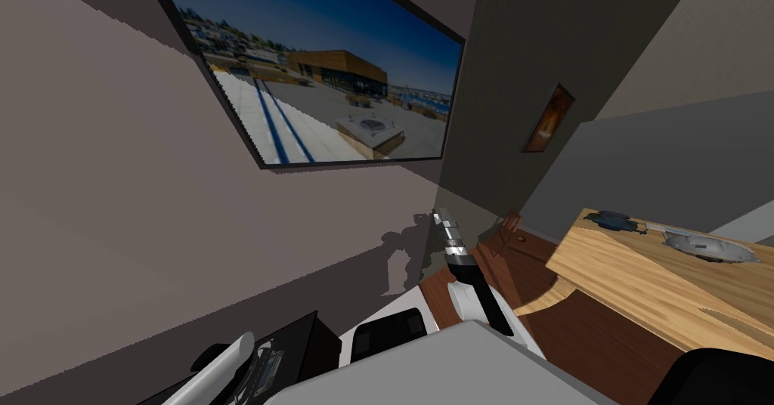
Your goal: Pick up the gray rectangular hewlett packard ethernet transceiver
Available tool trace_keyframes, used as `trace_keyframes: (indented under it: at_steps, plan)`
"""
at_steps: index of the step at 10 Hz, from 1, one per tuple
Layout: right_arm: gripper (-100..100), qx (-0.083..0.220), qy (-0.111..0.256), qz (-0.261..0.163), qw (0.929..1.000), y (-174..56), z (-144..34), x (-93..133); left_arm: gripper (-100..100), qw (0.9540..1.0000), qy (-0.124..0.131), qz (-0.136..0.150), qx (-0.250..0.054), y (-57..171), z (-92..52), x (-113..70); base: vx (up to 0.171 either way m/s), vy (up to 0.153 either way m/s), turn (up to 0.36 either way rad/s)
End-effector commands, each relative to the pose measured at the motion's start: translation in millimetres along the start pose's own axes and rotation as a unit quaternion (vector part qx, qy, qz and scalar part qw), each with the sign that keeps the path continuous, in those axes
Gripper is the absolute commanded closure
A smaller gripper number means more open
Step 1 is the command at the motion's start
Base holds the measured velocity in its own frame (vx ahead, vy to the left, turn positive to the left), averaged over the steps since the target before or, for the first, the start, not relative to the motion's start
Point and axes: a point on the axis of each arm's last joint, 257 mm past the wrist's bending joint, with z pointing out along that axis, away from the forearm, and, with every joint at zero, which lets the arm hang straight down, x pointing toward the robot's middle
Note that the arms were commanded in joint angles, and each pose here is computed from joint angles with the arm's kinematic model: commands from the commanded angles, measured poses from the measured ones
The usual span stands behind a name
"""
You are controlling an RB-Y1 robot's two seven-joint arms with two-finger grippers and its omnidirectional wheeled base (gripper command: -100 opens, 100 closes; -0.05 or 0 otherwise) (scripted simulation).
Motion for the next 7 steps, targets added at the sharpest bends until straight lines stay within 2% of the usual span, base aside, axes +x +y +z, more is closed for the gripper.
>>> trace_keyframes:
  at_steps: [1,2,4,6,7]
  plan:
    - [0,0.000,0.000,0.000,1.0000,0,0.0,0,0,1.0000,0.000,0.000,0.000,0,0.0,0.0,0.000,0.000,0.000]
    - [0,0.000,0.000,0.000,1.0000,0,0.0,0,100,1.0000,0.000,0.001,0.000,-2,-5.0,-4.8,-0.011,-0.009,-0.048]
    - [0,0.000,0.000,0.000,1.0000,0,0.0,0,100,1.0000,0.000,0.002,0.000,-7,-16.0,-18.8,-0.013,-0.019,-0.044]
    - [0,0.000,0.000,0.000,1.0000,0,0.0,0,100,1.0000,-0.001,0.002,0.001,-6,-14.5,-18.6,-0.003,-0.007,-0.002]
    - [0,0.000,0.000,0.000,1.0000,0,0.0,0,0,1.0000,0.000,0.003,0.000,-6,-15.0,-18.5,0.000,0.000,0.000]
